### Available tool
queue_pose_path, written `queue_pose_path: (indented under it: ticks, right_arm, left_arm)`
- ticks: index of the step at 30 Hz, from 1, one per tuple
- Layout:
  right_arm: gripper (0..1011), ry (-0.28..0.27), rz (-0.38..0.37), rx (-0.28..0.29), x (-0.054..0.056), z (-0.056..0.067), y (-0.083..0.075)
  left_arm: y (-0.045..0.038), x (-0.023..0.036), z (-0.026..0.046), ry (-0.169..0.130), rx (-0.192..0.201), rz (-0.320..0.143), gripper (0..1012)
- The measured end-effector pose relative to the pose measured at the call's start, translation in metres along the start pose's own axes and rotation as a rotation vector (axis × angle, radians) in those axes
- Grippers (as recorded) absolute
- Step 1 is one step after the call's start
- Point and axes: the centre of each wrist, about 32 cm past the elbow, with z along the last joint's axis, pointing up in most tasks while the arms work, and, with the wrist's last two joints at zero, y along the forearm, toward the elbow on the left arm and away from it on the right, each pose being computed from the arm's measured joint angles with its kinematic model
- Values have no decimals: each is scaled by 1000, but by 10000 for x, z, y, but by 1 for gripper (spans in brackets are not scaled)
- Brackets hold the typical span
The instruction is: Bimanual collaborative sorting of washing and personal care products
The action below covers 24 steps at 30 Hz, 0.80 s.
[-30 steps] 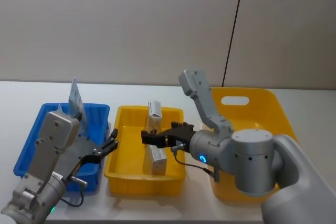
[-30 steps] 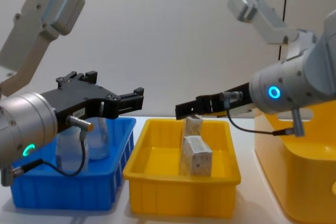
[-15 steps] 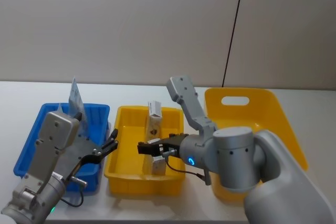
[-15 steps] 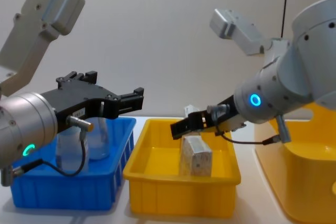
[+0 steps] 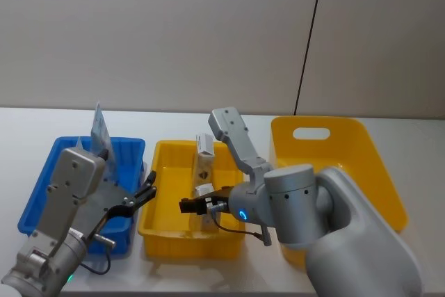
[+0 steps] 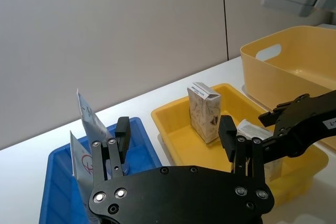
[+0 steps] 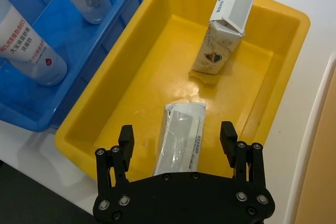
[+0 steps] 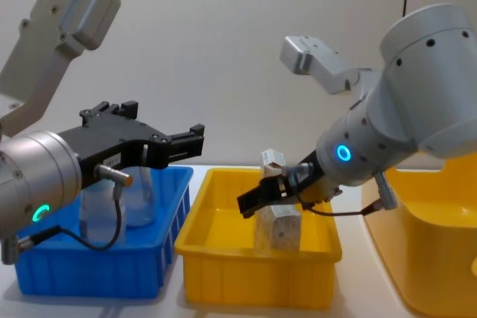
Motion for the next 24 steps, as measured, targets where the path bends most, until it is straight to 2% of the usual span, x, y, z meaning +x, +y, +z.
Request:
queue_pose_path:
  ticks: [8, 11, 15, 16, 22, 23, 24]
  right_arm:
    - [1002, -13, 7, -27, -2, 29, 101]
    - [971, -15, 12, -32, -1, 42, 130]
    - [890, -17, 16, -41, 0, 52, 166]
    - [836, -17, 17, -44, 1, 57, 177]
    - [668, -13, 19, -58, 5, 81, 208]
    - [612, -11, 19, -60, 6, 83, 211]
    - [612, -10, 19, -62, 7, 88, 212]
  left_arm:
    - [0, 0, 0, 0, 0, 0, 1002]
    - [0, 0, 0, 0, 0, 0, 1001]
    - [0, 0, 0, 0, 0, 0, 1002]
    - [0, 0, 0, 0, 0, 0, 1001]
    - [0, 0, 0, 0, 0, 0, 1002]
    - [0, 0, 0, 0, 0, 0, 1002]
    - [0, 0, 0, 0, 0, 0, 1001]
